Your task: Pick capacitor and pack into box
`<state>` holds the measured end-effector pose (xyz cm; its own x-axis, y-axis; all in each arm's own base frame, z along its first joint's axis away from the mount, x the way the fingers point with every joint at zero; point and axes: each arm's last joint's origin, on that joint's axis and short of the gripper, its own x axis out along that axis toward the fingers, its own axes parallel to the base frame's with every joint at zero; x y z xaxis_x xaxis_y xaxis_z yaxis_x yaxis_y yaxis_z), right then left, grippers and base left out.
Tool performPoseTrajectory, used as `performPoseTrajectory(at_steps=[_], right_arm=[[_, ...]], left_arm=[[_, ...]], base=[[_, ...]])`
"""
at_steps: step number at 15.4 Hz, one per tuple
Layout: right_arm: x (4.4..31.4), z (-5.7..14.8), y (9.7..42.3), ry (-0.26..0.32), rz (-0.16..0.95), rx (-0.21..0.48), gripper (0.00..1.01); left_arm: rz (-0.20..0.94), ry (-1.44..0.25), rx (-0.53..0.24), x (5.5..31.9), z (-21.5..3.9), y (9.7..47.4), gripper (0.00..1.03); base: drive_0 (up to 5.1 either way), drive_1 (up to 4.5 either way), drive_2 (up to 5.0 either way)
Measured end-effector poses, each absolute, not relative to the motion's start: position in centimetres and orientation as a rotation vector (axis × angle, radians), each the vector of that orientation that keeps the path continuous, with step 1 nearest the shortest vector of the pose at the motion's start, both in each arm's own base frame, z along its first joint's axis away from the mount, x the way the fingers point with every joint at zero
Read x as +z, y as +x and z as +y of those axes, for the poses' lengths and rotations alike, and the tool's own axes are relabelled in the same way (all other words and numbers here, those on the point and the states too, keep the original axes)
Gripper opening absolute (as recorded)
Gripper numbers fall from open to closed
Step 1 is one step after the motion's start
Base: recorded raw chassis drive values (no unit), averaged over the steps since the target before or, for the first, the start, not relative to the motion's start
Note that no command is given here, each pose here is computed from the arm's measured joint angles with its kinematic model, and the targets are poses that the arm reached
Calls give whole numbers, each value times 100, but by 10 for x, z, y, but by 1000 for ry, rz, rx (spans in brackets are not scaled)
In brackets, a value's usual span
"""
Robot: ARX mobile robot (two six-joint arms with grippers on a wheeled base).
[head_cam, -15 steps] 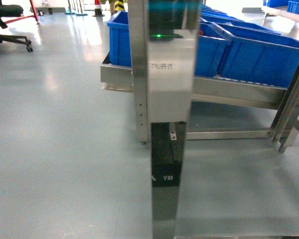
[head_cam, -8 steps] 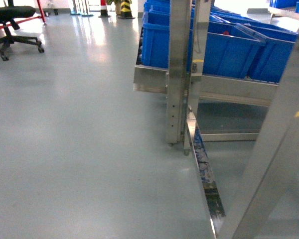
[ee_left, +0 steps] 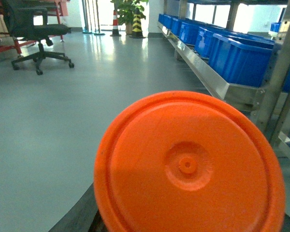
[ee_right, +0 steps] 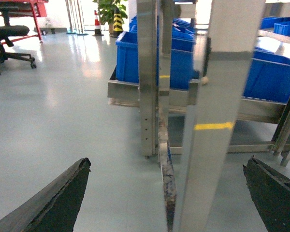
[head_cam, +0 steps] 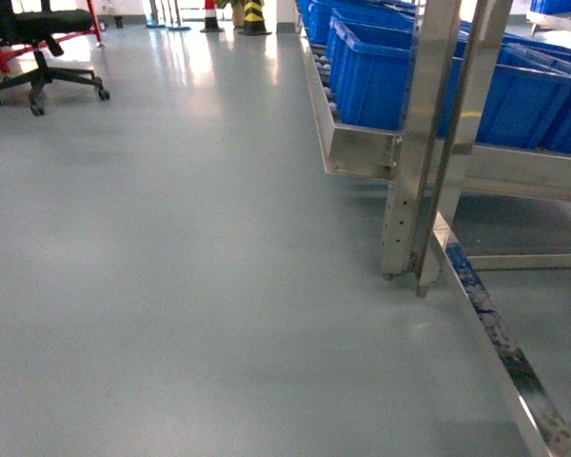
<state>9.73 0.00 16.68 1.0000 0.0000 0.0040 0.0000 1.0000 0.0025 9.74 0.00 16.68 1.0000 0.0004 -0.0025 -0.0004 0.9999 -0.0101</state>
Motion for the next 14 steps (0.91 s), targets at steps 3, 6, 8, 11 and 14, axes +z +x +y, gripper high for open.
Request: performPoseTrajectory(at_steps=[3,6,8,11,14], right_arm=[[167,0,97,2,-1,0,98],[167,0,97,2,-2,0,98],[167,0,97,2,-1,0,98],[167,0,97,2,-1,0,98],[167,0,97,2,-6,0,98]], left_arm=[[-1,-10,0,167,0,97,44],[0,-10,0,167,0,97,44],[3,-10,-1,167,0,97,44],[0,-10,1,167,0,97,44],[0,-10,1,167,0,97,44]], base=[[-500,241,241],[-506,235,235],[-499,242,242],[-497,243,243],[-504,237,237]])
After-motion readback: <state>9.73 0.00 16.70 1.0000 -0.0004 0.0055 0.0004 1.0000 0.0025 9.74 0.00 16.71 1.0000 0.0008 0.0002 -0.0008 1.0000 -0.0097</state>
